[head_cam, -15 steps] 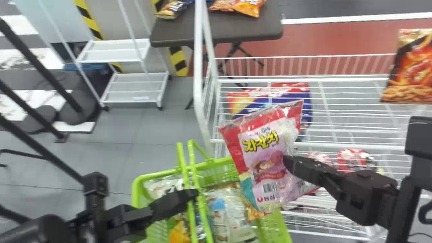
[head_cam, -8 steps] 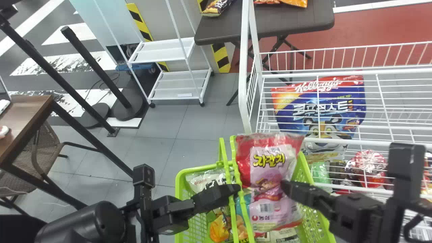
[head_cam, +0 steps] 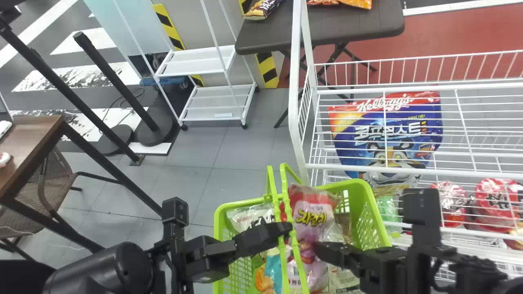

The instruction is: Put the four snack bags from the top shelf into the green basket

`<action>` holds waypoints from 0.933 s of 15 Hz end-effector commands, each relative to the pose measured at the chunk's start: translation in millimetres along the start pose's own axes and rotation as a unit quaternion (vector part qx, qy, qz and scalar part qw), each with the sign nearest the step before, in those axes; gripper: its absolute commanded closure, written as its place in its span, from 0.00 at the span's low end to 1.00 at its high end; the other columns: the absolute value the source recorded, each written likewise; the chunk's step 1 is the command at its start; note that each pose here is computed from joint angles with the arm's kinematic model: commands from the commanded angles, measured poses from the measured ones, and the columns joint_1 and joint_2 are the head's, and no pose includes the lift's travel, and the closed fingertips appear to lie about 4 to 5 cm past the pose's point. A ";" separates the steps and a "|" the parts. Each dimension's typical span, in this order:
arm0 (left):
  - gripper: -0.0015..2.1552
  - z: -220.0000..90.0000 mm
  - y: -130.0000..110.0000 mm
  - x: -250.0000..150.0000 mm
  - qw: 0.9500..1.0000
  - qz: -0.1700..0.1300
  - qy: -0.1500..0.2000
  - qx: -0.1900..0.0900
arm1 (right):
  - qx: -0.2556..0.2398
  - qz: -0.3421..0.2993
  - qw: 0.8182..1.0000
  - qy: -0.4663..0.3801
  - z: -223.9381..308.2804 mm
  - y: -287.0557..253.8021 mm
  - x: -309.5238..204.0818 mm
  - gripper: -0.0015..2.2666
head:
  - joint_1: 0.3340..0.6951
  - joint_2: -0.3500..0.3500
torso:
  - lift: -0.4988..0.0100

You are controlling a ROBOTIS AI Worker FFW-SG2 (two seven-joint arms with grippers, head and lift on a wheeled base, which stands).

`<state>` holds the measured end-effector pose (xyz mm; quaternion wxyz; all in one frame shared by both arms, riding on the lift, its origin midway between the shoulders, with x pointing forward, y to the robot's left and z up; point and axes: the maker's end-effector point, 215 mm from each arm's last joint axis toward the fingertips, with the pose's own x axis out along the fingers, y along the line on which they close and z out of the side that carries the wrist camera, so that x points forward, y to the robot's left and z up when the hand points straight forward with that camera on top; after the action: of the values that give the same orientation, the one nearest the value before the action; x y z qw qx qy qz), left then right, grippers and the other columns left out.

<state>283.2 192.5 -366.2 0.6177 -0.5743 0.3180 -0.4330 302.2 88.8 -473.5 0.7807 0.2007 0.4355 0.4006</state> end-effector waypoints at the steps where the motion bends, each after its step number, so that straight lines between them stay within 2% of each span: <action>1: 0.99 -0.4 -2.2 -1.4 1.000 -0.005 -0.002 -0.003 | -0.011 -0.013 0.999 0.037 -12.2 -3.0 -4.0 0.03 | 1.00 1.00 | 0.98; 2: 0.99 -0.1 -2.2 -1.9 1.000 -0.005 -0.002 -0.003 | -0.012 -0.019 0.999 0.037 -7.3 -5.4 -14.4 0.00 | 1.00 1.00 | 0.98; 4: 0.99 0.4 -2.2 -1.7 1.000 -0.005 -0.003 -0.003 | -0.011 -0.030 0.999 0.016 14.4 -10.7 -44.2 0.01 | 1.00 1.00 | 0.98; 6: 0.99 0.0 -2.5 -1.1 1.000 -0.005 -0.001 -0.002 | -0.009 -0.057 0.997 -0.049 59.6 -33.6 -93.5 0.02 | 1.00 1.00 | 0.98; 7: 0.99 0.4 -2.1 -2.0 1.000 -0.004 -0.001 -0.002 | -0.014 -0.087 0.992 -0.090 87.9 -53.8 -121.6 0.02 | 1.00 1.00 | 0.98; 9: 0.99 1.1 -2.4 -2.1 1.000 -0.004 -0.001 -0.001 | -0.028 -0.163 0.968 -0.187 155.3 -108.3 -183.7 0.03 | 1.00 0.99 | 0.98; 10: 0.99 0.4 -2.0 -1.3 1.000 -0.005 0.000 -0.003 | -0.037 -0.209 0.955 -0.209 177.7 -138.5 -206.8 0.03 | 1.00 0.92 | 0.98; 11: 0.99 0.9 -2.3 -1.0 1.000 -0.005 0.000 -0.002 | -0.054 -0.252 0.939 -0.229 198.5 -162.2 -223.5 0.03 | 1.00 0.73 | 0.98; 12: 0.99 0.9 -2.3 -1.0 1.000 -0.005 0.000 -0.002 | -0.071 -0.304 0.914 -0.258 224.4 -194.0 -245.4 0.03 | 1.00 0.65 | 0.98; 14: 0.99 0.3 -1.6 -1.4 1.000 -0.005 0.000 -0.003 | -0.084 -0.358 0.885 -0.287 258.6 -242.4 -271.8 0.03 | 1.00 0.52 | 0.98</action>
<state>283.9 193.9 -366.4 0.6179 -0.5742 0.3184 -0.4327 520.1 -233.0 -354.4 0.9673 0.0919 0.2193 0.0884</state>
